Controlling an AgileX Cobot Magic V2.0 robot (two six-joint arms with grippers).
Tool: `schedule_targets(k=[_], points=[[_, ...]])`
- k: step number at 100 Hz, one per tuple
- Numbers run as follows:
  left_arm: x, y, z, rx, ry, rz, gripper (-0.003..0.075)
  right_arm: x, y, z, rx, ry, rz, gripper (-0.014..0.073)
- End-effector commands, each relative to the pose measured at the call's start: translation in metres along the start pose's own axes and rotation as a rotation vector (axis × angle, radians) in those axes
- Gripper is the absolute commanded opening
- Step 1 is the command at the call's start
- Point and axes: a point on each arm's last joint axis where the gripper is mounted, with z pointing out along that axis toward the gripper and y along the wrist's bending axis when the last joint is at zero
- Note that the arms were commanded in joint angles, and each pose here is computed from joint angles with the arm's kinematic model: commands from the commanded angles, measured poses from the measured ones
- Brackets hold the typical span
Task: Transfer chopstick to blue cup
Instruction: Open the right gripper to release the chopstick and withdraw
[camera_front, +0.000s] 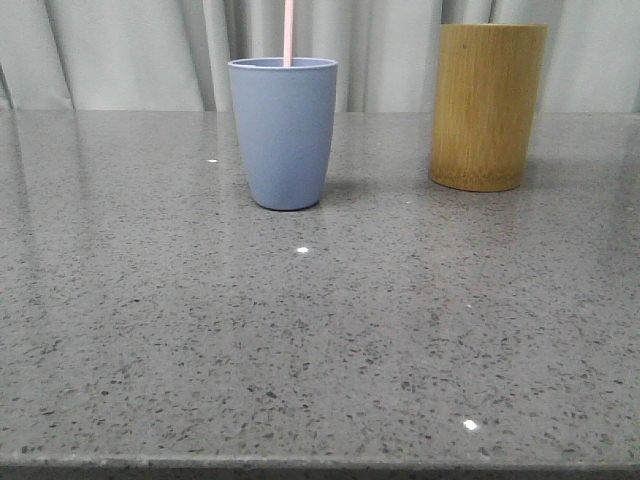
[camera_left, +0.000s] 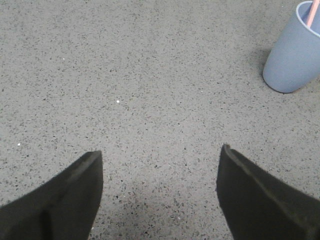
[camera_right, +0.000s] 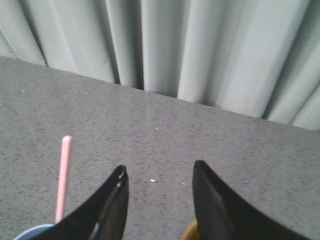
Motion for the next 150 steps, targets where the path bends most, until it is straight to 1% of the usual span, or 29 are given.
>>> schedule_targets(k=[1,11,18,40,65,79,98,121,131,139,146,150], points=[[-0.012,-0.002,-0.005,0.009,-0.084,-0.012,0.0474,-0.023,-0.011,-0.04,0.029,-0.14,-0.037,0.033],[-0.012,-0.002,-0.005,0.009,-0.084,-0.012,0.0474,-0.012,-0.023,-0.059,0.066,-0.141,-0.047,0.033],[-0.012,-0.002,-0.005,0.009,-0.084,-0.012,0.0474,0.001,-0.032,-0.073,0.096,-0.128,-0.05,0.033],[-0.012,-0.002,-0.005,0.009,-0.084,-0.012,0.0474,0.056,-0.059,-0.116,0.198,-0.082,-0.044,0.033],[-0.012,-0.002,-0.005,0.009,-0.084,-0.012,0.0474,0.118,-0.065,-0.169,0.231,-0.102,-0.026,0.033],[-0.012,-0.002,-0.005,0.009,-0.084,-0.012,0.0474,0.143,-0.066,-0.19,0.237,-0.122,0.024,0.033],[-0.012,-0.002,-0.005,0.009,-0.084,-0.012,0.0474,0.165,-0.068,-0.212,0.264,-0.107,0.059,0.033],[-0.012,-0.002,-0.005,0.009,-0.084,-0.012,0.047,0.166,-0.068,-0.217,0.266,-0.122,0.061,0.033],[-0.012,-0.002,-0.005,0.009,-0.084,-0.012,0.043,0.166,-0.068,-0.217,0.266,-0.122,0.06,0.0328],[-0.012,-0.002,-0.005,0.009,-0.084,-0.012,0.0353,0.166,-0.068,-0.217,0.266,-0.122,0.06,0.0308],[-0.012,-0.002,-0.005,0.009,-0.084,-0.012,0.0271,0.166,-0.068,-0.217,0.266,-0.122,0.06,0.0244],[-0.012,-0.002,-0.005,0.009,-0.084,-0.012,0.0217,0.166,-0.068,-0.217,0.266,-0.122,0.06,0.019]])
